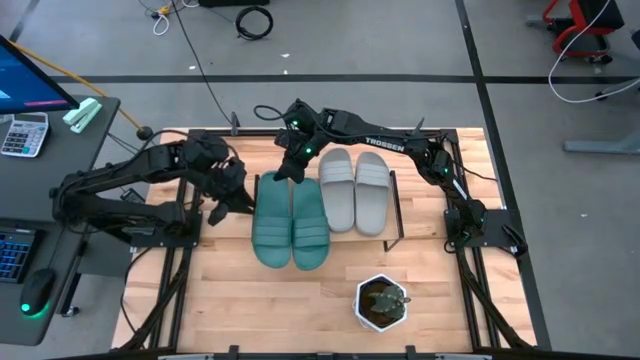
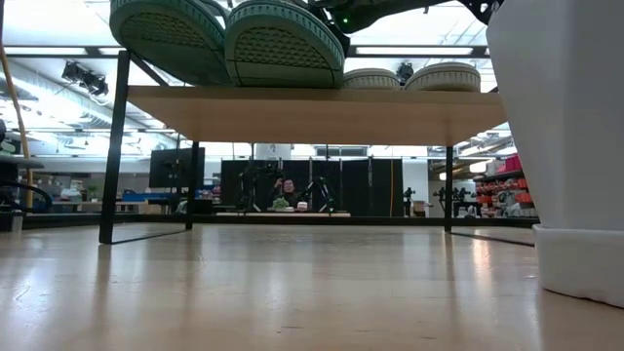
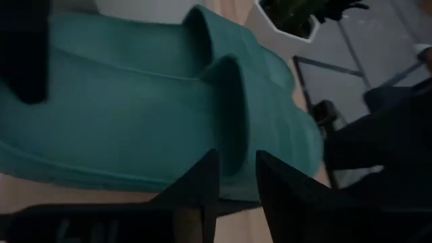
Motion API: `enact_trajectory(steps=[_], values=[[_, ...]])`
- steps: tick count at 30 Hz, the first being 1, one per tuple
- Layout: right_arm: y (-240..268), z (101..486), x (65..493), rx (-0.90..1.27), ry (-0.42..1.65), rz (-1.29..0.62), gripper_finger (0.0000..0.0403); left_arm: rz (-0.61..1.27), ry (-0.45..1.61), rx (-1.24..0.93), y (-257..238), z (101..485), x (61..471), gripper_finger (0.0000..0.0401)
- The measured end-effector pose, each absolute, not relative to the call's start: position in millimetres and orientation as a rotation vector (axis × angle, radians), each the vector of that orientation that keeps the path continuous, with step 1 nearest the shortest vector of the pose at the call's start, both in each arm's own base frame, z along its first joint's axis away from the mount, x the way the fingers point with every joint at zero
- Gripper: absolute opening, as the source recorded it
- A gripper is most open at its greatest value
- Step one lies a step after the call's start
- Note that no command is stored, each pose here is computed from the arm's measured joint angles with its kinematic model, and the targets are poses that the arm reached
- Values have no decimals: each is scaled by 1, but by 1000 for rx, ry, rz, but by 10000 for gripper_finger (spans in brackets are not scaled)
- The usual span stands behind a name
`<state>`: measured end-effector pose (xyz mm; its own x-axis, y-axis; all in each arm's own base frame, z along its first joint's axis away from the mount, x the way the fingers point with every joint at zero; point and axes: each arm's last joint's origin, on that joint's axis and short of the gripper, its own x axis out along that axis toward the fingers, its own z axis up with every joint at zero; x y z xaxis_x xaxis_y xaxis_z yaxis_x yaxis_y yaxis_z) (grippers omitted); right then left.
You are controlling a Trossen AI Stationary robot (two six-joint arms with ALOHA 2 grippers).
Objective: Pick and place slides into the shelf
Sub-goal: Put the green slide on the shelf
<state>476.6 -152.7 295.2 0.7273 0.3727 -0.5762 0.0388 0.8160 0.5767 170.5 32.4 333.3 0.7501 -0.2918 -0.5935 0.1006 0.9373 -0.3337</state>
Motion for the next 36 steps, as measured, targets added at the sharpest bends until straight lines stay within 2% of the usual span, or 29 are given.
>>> enact_trajectory(steps=[9,22,36], values=[[-153,294,475,595,757,188,62,-205,697,-178,23,333,173,99],[-155,294,475,580,757,178,61,-228,665,-131,12,336,178,99],[-156,293,475,580,758,174,64,-259,821,-150,3,309,215,97]])
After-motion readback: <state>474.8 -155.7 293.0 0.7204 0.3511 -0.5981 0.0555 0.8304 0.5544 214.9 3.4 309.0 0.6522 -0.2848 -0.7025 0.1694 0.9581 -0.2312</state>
